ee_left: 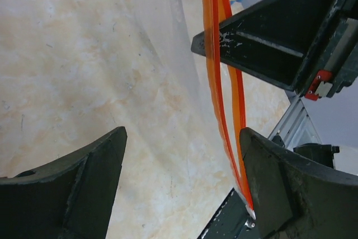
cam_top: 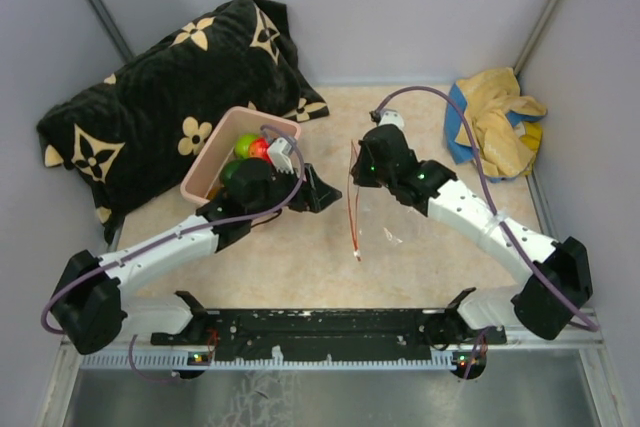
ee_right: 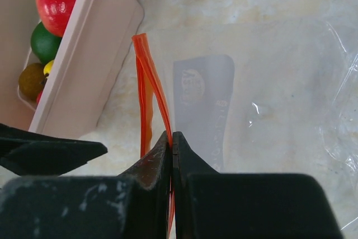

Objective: Place the food in the zip-top bag and seal the zipper
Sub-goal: Open the zipper of the food storage bag.

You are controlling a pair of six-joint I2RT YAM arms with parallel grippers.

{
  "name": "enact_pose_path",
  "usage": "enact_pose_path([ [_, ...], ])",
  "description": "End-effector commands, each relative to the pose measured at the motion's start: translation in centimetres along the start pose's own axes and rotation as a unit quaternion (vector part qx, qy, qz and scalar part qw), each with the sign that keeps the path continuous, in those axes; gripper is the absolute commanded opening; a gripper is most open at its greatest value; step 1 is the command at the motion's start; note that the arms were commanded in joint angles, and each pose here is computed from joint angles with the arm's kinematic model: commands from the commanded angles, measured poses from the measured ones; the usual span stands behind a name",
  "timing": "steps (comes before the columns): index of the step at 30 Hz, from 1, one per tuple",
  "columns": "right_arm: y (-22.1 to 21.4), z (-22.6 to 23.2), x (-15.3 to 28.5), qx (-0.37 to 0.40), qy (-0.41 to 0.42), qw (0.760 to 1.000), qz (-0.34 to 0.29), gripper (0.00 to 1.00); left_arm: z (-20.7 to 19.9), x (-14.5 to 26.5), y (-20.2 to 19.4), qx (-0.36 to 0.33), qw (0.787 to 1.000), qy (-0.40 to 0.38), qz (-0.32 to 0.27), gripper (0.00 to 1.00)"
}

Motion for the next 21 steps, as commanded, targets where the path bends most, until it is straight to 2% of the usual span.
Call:
enact_pose_path([
  [1,0.9,2.0,1.1,-0.018,0.047,0.998,-0.026,0.0,-1.4,-1.3,2.4,-0.004,0.999,-0.013,-0.044,0.87],
  [10,0.4,2.4,1.1,-0.026,0.065,0.997,-0.027,0.0,-2.0,-3.4,1.2,-0.025,1.0,-0.007,-0.014,0.84],
  [19,0.4,2.3,1.7,-0.023,0.066,0.997,-0.029,0.0,-0.2,-2.5,-0.7,-0.029,0.999,0.041,0.004,0.65],
  [21,0.4,2.2,1.9,-0.023,0.066,0.997,-0.029,0.0,-0.1,-2.2,-0.8,-0.029,0.999,0.044,0.005,0.64],
])
Point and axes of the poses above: each gripper's point midway between its finger pads, its own x axis back along the fingers, its own z axis along the line the jaws close on, y = z × x, the point moved 5 cm from there along x, back along the fingers, and after that the axes turned 15 degrees about -x, right-handed, at the moved point
